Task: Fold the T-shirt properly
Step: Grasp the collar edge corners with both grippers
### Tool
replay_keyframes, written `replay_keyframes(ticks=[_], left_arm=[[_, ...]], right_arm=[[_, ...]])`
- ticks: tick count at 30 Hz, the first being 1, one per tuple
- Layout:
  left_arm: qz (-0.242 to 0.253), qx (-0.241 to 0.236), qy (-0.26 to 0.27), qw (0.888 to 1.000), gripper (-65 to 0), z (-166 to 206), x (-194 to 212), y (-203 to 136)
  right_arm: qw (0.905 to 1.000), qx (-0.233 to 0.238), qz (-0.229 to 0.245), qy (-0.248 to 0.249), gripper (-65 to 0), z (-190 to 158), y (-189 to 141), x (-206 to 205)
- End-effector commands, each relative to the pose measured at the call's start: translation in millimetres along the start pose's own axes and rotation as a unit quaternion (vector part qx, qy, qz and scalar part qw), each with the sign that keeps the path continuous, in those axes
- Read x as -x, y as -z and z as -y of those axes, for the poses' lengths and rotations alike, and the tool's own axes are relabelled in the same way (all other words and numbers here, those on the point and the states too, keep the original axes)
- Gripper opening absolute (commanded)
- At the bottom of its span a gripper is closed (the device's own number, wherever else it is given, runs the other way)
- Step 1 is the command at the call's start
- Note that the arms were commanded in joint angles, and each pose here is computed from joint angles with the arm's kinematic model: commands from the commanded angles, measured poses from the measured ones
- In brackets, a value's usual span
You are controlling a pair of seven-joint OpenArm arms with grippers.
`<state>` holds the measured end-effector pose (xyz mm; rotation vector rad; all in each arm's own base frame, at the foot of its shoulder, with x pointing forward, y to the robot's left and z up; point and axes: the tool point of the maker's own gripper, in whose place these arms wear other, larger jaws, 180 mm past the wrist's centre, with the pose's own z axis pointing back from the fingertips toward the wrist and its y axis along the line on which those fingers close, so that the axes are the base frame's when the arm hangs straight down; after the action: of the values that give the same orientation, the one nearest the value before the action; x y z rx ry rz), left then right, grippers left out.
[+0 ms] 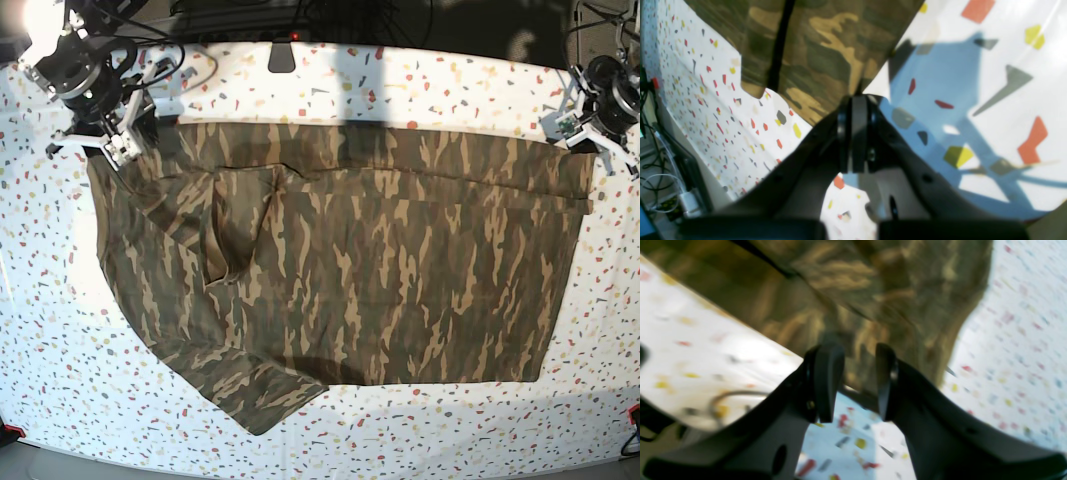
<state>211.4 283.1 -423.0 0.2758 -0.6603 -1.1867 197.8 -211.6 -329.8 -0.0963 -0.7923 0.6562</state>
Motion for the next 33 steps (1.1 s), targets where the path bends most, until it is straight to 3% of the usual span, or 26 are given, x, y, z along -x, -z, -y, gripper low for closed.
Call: replay_keyframes(ticks=[1,6,15,20,23,26,33], left_arm=[[0.018,-0.006,-0.007,1.0,-65.0,-7,-5,-3],[0.062,-0.01,-0.077,0.995,-65.0,-11,-21,-4],[0.062,-0.011,-0.077,0.995,-65.0,-11,-21,-4],[0.062,-0.011,-0.077,0.995,-65.0,-11,-21,-4],[0.062,-0.011,-0.077,0.995,-65.0,-11,-21,-4],[0.062,-0.011,-0.077,0.995,-65.0,-11,-21,-4],[0.062,-0.011,-0.077,0.995,-65.0,-11,-21,-4]], right_arm=[[0.9997,-0.002,0.021,-0.008,-42.2,4,-5,-11],[0.9988,-0.012,-0.002,-0.047,-29.6,11,-6,-6],[0.9888,-0.056,-0.042,-0.132,-29.6,-17,7,12],[0.9627,-0.069,-0.092,-0.245,-29.6,-40,20,43],[0.9511,-0.059,-0.108,-0.283,-29.6,-38,22,51],[0.9448,-0.034,-0.121,-0.303,-29.6,-26,23,55],[0.943,-0.011,-0.159,-0.292,-29.6,-3,25,79]])
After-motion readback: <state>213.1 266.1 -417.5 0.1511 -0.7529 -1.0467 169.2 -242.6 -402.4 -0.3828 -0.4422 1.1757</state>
